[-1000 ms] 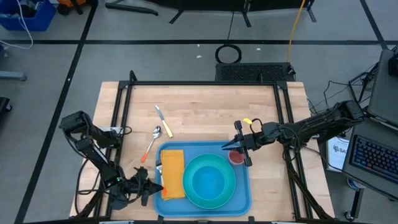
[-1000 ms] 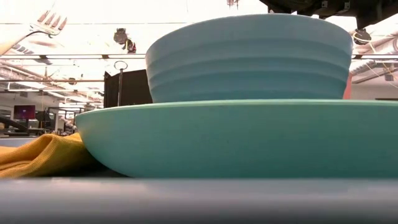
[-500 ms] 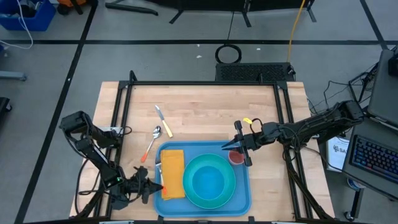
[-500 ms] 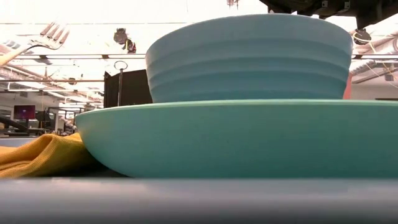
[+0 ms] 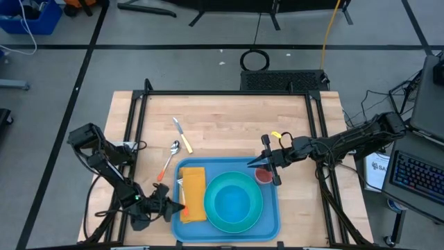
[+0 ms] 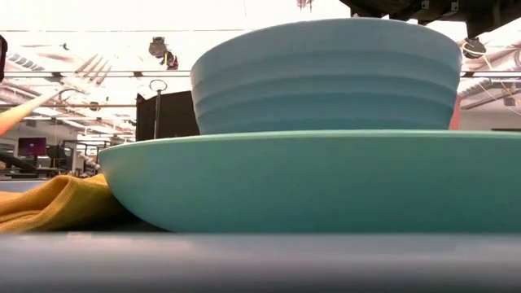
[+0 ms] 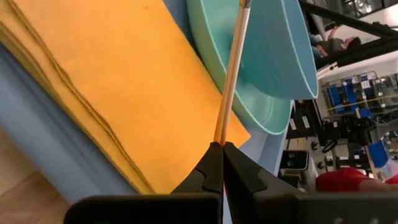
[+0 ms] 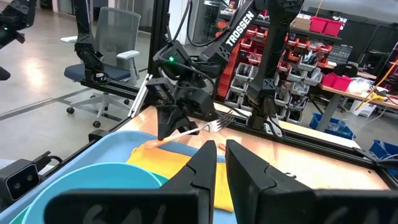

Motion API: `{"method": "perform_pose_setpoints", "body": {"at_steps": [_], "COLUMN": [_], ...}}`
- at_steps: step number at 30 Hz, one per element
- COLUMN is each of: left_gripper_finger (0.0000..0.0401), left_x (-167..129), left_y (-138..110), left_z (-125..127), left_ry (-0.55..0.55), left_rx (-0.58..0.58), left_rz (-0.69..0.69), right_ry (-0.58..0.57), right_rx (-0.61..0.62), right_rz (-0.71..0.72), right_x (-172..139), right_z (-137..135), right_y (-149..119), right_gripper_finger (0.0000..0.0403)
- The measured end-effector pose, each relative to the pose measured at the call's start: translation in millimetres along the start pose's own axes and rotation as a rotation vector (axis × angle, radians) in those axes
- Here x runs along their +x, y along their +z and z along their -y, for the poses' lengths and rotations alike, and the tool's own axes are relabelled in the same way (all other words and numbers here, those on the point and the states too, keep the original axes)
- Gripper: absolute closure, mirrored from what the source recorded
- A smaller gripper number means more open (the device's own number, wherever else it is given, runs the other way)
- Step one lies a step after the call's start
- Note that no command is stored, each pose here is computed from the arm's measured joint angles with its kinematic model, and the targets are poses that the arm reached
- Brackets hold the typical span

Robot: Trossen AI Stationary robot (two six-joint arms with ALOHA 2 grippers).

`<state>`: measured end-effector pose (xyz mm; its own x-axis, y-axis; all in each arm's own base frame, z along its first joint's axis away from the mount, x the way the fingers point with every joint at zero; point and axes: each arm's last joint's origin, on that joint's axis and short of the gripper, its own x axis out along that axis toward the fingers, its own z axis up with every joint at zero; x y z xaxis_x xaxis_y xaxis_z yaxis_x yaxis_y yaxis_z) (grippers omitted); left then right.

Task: Set up tray
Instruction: Put the orange fork on the yellow napkin

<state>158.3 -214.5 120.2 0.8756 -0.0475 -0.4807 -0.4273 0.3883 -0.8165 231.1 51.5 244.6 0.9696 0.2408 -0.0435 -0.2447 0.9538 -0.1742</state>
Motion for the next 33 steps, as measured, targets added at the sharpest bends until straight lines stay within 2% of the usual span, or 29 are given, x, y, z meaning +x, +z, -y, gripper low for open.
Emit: {"method": "perform_pose_setpoints", "body": {"at_steps": [5,14,33], "left_gripper_finger": [0.0401,0.0401,0.0401], "left_x": [2.5,6.5,13.4], "left_y": [0.5,4.4,10.6], "left_z": [-1.7,-4.1,-6.1], "left_ry": [0.04,0.085,0.15], "left_rx": [-0.044,-0.125,-0.154], "left_rz": [-0.077,-0.099,-0.164], "right_ry": [0.0,0.0,0.0], "right_rx": [0.0,0.0,0.0], "right_rz": [0.0,0.0,0.0], "right_x": [0.0,0.0,0.1], "right_z": [0.0,0.0,0.0], "right_y": [0.0,0.0,-0.1], "right_gripper_finger": [0.0374,0.0374,0.0374]}}
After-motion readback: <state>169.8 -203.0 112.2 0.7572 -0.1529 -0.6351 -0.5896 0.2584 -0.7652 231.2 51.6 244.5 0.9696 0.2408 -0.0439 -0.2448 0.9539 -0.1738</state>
